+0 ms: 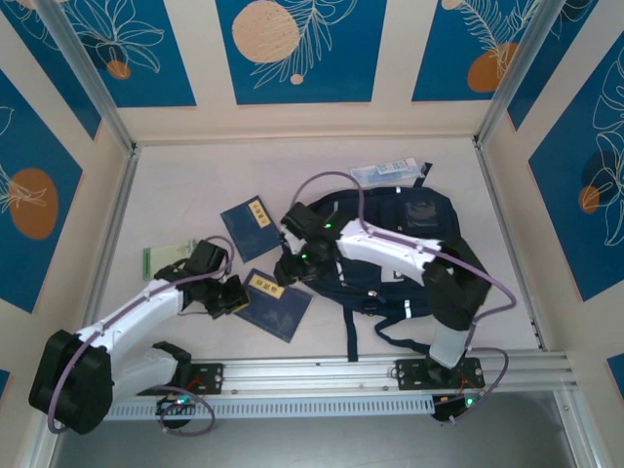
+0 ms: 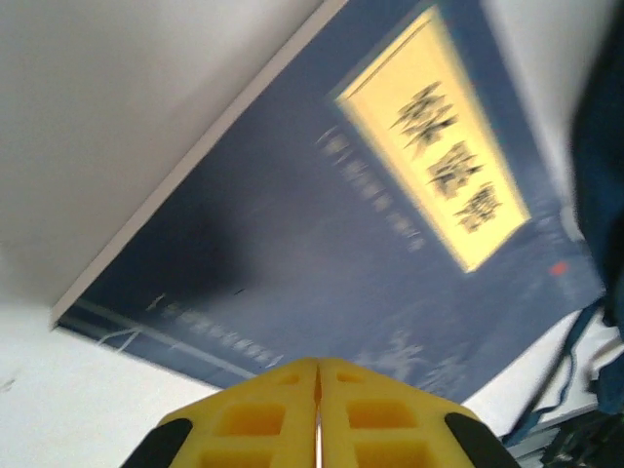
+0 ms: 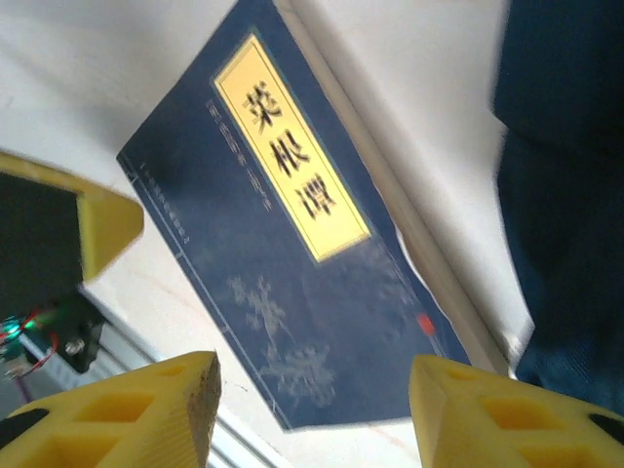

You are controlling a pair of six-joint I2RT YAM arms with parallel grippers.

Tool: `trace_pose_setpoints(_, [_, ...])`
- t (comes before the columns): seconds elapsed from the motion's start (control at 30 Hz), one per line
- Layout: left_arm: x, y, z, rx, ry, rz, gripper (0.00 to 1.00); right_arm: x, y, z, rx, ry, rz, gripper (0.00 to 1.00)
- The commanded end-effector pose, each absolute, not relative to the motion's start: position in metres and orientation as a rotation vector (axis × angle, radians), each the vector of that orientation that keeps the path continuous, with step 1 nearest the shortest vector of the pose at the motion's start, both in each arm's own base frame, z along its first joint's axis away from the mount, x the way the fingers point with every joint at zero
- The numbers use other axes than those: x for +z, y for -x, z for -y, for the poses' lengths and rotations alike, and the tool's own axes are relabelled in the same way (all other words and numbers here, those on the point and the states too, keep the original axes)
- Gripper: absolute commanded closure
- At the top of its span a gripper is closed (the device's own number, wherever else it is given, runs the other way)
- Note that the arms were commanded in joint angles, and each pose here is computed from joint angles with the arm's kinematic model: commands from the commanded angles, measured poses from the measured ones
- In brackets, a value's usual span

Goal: Pack the student bag
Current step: Pick up the book from the bottom-center of the table.

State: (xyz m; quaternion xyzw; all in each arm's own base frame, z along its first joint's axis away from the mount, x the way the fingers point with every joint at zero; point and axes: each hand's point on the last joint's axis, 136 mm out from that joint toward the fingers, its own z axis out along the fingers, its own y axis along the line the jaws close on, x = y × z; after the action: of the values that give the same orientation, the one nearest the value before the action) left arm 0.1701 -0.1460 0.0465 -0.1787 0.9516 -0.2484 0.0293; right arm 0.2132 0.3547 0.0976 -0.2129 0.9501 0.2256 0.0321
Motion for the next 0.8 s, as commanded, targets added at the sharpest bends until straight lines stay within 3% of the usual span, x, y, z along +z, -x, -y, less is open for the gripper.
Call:
trace_pose_setpoints(0.0, [0.036,-0.156,0.142,-0.780,0.666,-2.957,0.97,0.073,-0.227,-0.342,0.465,0.675,-2.967,0.44])
trace_pose_setpoints(0.27, [0.019,-0.140,0.141,-0.813,0.717,-2.993,0.99,0.030,-0.244,-0.360,0.384,0.732,-3.061,0.39])
trace_pose_setpoints(0.6, [0.004,-0.161,0.151,-0.793,0.656,-3.022,0.99,0.020,-0.201,-0.386,0.702,0.874,-3.197,0.48])
trace_pose_setpoints(0.77, [0.013,-0.176,0.155,-0.758,0.570,-3.036,1.00,0.037,-0.207,-0.375,0.717,0.801,-3.198,0.53])
